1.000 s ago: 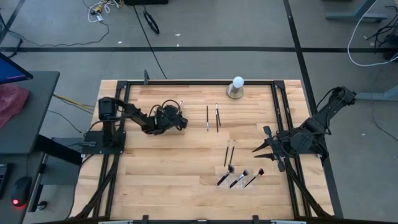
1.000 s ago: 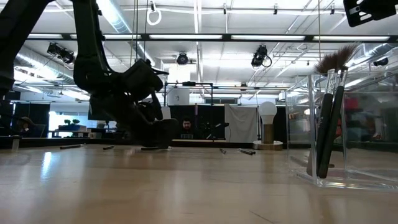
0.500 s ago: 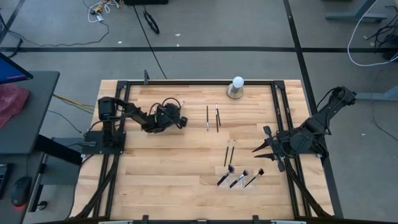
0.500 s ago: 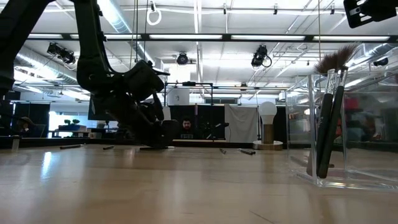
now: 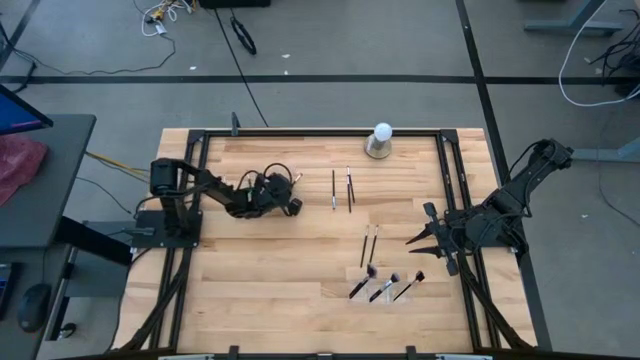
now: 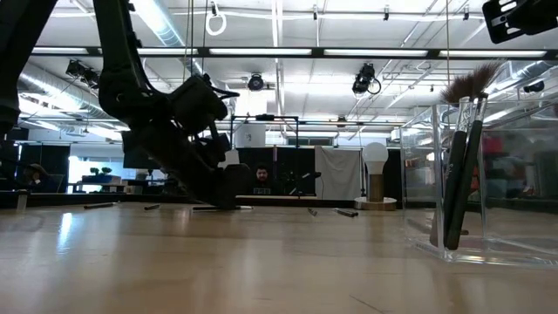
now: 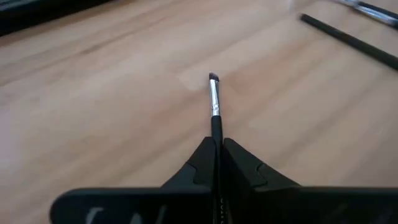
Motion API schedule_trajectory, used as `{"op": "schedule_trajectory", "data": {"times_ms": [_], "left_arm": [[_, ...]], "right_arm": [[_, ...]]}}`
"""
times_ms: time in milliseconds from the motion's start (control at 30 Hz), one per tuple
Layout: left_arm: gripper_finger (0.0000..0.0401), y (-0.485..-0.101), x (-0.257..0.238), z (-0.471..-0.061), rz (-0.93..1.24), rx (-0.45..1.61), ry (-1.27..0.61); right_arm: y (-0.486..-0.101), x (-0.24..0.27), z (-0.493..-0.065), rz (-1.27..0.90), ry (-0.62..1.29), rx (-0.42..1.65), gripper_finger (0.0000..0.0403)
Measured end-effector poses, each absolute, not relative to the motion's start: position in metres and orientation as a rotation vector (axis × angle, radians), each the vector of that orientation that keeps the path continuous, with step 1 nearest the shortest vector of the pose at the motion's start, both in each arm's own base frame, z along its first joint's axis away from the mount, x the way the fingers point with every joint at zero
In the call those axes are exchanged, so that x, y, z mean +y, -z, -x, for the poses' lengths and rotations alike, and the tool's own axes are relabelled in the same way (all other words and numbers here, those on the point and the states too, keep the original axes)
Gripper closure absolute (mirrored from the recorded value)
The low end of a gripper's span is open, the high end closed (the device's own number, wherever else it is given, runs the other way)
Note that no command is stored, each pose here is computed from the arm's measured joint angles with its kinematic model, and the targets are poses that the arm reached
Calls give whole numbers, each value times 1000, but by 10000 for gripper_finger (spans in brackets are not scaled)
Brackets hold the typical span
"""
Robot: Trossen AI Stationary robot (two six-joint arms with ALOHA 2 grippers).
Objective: Put items in baskets/containers
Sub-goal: Put the eyeshadow brush into the right section of the transparent organizer
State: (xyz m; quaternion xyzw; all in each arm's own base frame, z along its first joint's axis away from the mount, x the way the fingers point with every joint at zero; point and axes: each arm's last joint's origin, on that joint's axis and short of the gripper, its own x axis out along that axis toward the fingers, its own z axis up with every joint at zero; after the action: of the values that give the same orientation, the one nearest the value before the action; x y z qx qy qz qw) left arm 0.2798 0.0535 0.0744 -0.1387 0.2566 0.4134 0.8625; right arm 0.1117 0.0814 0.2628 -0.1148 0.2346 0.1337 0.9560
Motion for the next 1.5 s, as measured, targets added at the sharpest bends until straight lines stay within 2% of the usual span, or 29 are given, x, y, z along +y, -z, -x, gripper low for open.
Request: {"op": "schedule_trajectory", "data": {"times_ms": [167, 467, 733, 933, 1200, 1367, 1500], "left_arm": [[390, -80, 42, -283, 293, 517, -811], [386, -93, 24, -293, 307, 369, -746], [384, -110, 8, -302, 309, 204, -654], [387, -125, -4, -311, 309, 100, -527], [386, -166, -29, -348, 230, -5, -319], [383, -199, -45, -368, 153, -100, -255], [385, -218, -53, -381, 107, -114, -240]], "right_arm": [[-260, 82, -112, 231, -268, 478, 309], [-225, 86, -116, 213, -281, 455, 309], [-226, 86, -117, 206, -282, 440, 309], [-226, 86, -117, 196, -280, 438, 309], [-229, 87, -127, 123, -237, 401, 308], [-224, 81, -144, 79, -114, 401, 280], [-208, 76, -159, 36, -29, 281, 244]]}}
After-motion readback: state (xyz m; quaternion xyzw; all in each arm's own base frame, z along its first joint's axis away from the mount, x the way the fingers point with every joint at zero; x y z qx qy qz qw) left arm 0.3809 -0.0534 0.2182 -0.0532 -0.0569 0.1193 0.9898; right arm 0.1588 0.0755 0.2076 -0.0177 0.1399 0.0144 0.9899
